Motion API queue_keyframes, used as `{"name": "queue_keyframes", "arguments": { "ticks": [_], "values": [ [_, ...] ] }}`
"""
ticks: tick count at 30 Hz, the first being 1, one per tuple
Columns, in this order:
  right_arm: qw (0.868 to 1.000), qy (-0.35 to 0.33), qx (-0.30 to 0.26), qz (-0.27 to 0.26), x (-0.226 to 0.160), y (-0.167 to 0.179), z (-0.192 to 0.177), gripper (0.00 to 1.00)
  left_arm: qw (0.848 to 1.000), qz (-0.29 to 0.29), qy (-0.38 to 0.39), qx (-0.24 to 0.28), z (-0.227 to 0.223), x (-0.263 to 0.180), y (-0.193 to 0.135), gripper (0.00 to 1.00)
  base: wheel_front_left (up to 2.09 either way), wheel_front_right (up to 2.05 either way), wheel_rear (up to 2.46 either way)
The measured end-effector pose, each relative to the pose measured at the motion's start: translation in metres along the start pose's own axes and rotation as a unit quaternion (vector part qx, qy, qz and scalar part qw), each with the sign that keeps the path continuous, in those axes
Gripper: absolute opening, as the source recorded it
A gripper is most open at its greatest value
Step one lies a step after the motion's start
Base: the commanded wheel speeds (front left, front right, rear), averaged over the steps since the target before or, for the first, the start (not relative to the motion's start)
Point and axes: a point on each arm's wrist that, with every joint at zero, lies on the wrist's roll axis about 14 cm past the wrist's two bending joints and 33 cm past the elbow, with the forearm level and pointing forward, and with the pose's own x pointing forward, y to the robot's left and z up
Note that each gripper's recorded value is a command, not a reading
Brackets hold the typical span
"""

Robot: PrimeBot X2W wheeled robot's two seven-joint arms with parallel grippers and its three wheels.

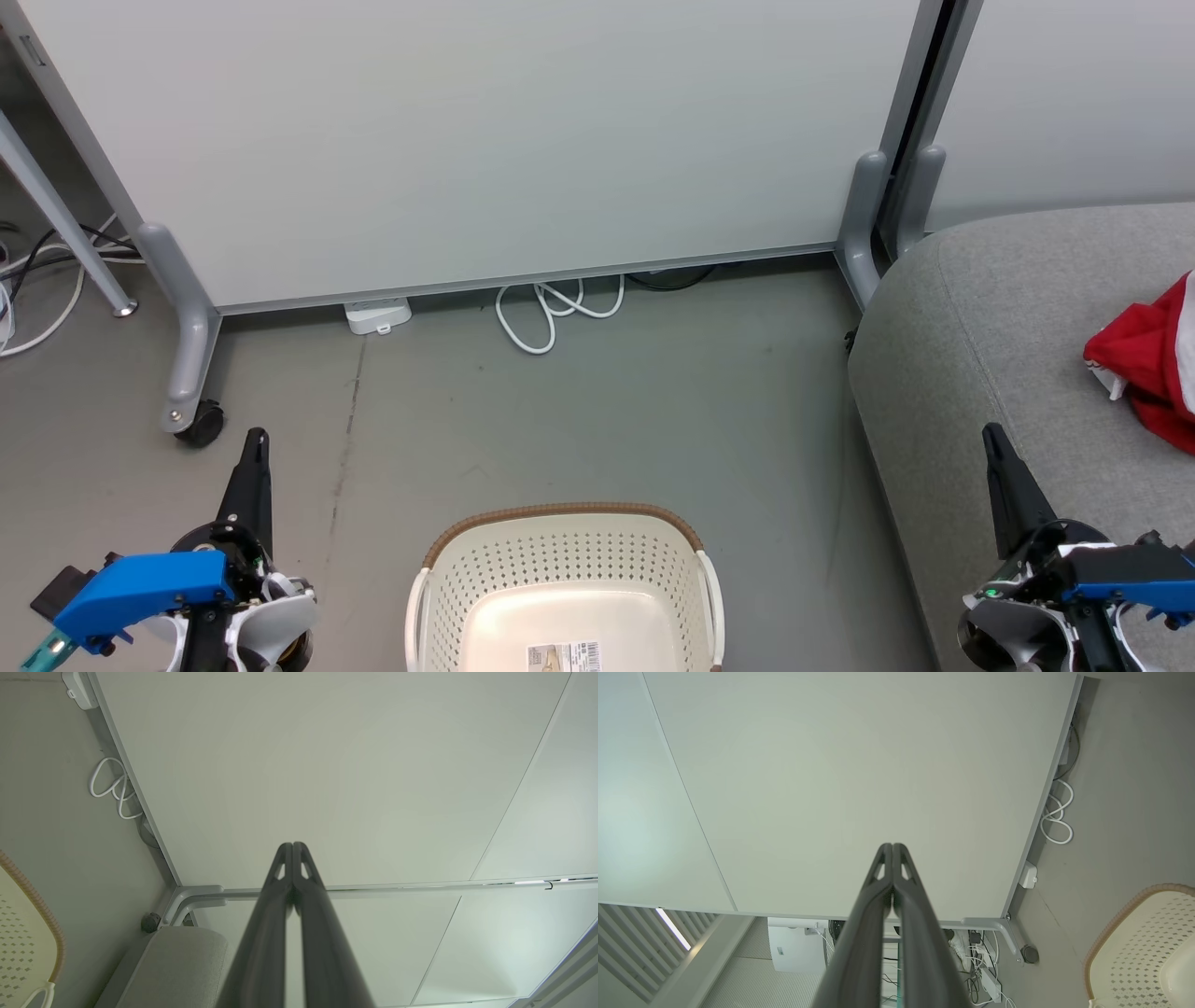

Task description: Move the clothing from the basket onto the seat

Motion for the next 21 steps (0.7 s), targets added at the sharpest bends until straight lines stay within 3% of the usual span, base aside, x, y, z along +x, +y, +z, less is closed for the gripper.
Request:
{"name": "queue_keyframes", "arguments": {
  "ticks": [21],
  "values": [
    [1.000, 0.000, 0.000, 0.000, 0.0000, 0.0000, 0.0000, 0.00, 1.000, 0.000, 0.000, 0.000, 0.0001, 0.0000, -0.0001, 0.00, 0.00, 0.00, 0.00]
  ]
}}
